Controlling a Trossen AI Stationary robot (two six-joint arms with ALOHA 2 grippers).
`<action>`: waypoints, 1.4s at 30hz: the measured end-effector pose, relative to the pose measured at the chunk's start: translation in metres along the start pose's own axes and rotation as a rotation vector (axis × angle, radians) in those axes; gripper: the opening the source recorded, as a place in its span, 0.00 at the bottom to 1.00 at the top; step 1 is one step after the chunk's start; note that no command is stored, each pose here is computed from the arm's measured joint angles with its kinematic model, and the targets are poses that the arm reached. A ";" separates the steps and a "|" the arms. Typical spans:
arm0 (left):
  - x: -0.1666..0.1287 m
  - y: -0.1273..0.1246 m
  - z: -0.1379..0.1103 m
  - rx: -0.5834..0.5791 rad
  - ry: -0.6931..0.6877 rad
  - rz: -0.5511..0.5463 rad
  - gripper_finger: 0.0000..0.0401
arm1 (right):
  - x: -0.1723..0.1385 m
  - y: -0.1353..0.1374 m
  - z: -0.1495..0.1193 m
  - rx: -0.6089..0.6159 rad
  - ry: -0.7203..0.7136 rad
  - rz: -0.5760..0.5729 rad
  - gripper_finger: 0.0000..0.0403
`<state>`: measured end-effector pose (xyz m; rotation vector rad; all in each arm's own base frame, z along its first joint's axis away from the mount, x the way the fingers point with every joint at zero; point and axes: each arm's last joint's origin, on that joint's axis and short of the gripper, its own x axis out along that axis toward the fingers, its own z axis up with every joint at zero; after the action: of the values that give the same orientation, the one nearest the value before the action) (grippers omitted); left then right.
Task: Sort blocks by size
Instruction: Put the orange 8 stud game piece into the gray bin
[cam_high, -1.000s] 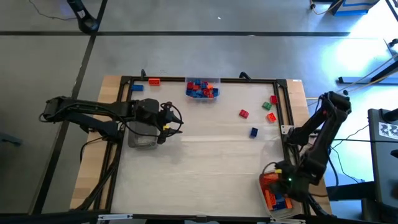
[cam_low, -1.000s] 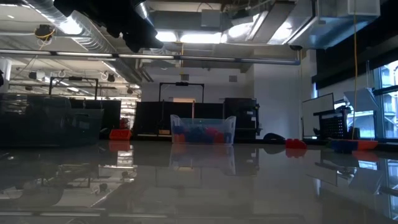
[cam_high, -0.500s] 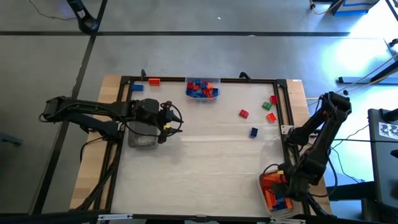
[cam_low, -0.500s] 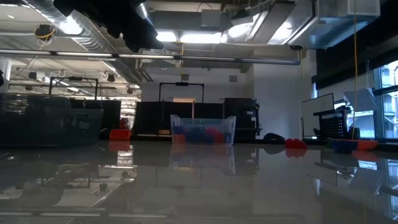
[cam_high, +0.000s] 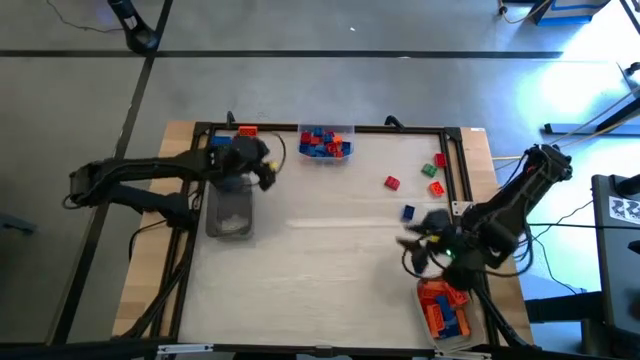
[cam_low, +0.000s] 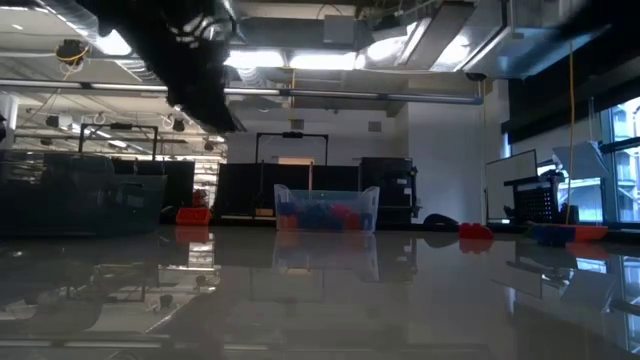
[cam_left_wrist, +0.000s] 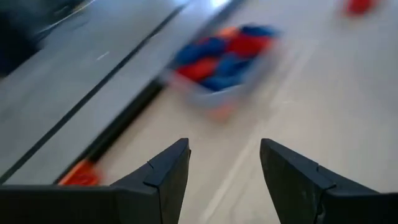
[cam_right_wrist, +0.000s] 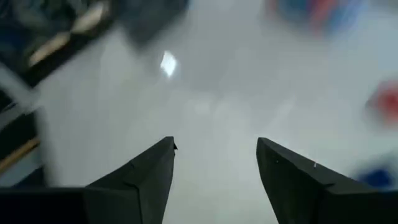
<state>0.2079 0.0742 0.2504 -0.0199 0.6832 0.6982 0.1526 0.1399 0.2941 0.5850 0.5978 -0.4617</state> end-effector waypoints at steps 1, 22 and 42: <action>0.003 0.008 -0.001 -0.023 0.017 0.039 0.46 | 0.003 -0.001 0.006 -0.061 -0.081 -0.029 0.56; 0.095 0.135 0.026 -0.069 0.512 0.246 0.57 | 0.093 -0.037 0.070 -0.347 -0.184 -0.590 0.56; 0.182 0.167 -0.021 -0.170 0.782 0.184 0.61 | 0.135 -0.032 0.048 -0.461 -0.077 -0.676 0.56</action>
<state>0.1976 0.3050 0.1613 -0.4079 1.3833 0.9295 0.2525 0.0553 0.2289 -0.0931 0.7953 -0.9418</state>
